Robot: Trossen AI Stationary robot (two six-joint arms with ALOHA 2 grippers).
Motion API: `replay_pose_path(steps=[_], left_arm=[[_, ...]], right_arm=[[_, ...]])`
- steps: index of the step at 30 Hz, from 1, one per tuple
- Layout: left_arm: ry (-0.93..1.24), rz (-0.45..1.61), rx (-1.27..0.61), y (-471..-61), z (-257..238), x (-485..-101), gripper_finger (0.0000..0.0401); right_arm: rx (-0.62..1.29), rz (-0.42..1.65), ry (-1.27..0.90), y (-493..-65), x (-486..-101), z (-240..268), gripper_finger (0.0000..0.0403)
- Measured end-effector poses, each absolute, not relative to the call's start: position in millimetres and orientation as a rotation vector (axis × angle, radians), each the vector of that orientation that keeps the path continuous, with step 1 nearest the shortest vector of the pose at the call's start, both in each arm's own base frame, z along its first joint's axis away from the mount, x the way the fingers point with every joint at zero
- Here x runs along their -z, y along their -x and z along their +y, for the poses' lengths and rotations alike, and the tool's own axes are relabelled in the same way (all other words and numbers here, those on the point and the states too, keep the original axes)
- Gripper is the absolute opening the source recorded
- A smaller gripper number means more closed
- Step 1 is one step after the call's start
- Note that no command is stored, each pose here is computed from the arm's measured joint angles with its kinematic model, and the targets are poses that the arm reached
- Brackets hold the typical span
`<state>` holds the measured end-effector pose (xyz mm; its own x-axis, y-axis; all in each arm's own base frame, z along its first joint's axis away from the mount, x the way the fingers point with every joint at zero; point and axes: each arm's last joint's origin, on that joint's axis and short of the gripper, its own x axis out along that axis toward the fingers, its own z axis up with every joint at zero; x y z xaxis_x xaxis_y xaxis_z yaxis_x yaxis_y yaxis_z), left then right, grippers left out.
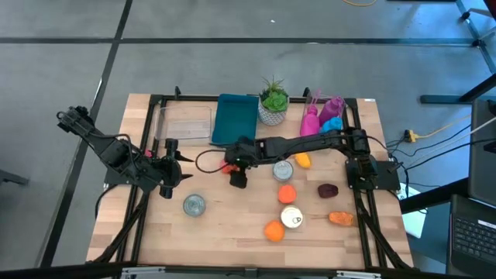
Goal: Pick & Place Food Item
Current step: Put the top orange into the blue bin
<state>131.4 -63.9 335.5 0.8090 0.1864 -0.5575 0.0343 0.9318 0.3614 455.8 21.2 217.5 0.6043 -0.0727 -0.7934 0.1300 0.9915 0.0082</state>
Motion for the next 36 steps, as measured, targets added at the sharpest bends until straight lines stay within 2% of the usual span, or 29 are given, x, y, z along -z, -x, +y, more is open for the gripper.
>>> replay_pose_path(steps=[9, 13, 17, 22, 26, 30, 36], left_arm=[[-0.359, 0.628, -0.078, -131.3, -64.1, -335.3, 0.0207], [-0.359, 0.628, -0.079, -131.3, -64.0, -335.3, 0.0207], [-0.359, 0.63, -0.078, -131.2, -64.1, -335.1, 0.0207], [-0.372, 0.648, -0.079, -130.0, -63.3, -333.7, 0.0207], [-0.367, 0.655, -0.082, -129.5, -62.9, -333.1, 0.0207], [-0.35, 0.66, -0.076, -129.4, -63.2, -332.8, 0.0207], [-0.335, 0.677, -0.051, -128.6, -63.6, -331.7, 0.0207]], right_arm=[[0.437, 0.863, 0.119, -459.8, -264.1, -39.4, 0.0291], [0.46, 0.871, 0.054, -454.7, -265.2, -82.9, 0.0294], [0.435, 0.906, -0.036, -447.1, -262.4, -107.6, 0.0322], [0.414, 0.942, -0.051, -444.2, -260.3, -108.1, 0.0368], [0.419, 0.982, -0.052, -440.9, -258.1, -108.3, 0.039], [0.487, 1.099, -0.087, -430.4, -252.1, -104.3, 0.0393], [0.48, 1.363, -0.153, -410.2, -243.5, -75.1, 0.038]])
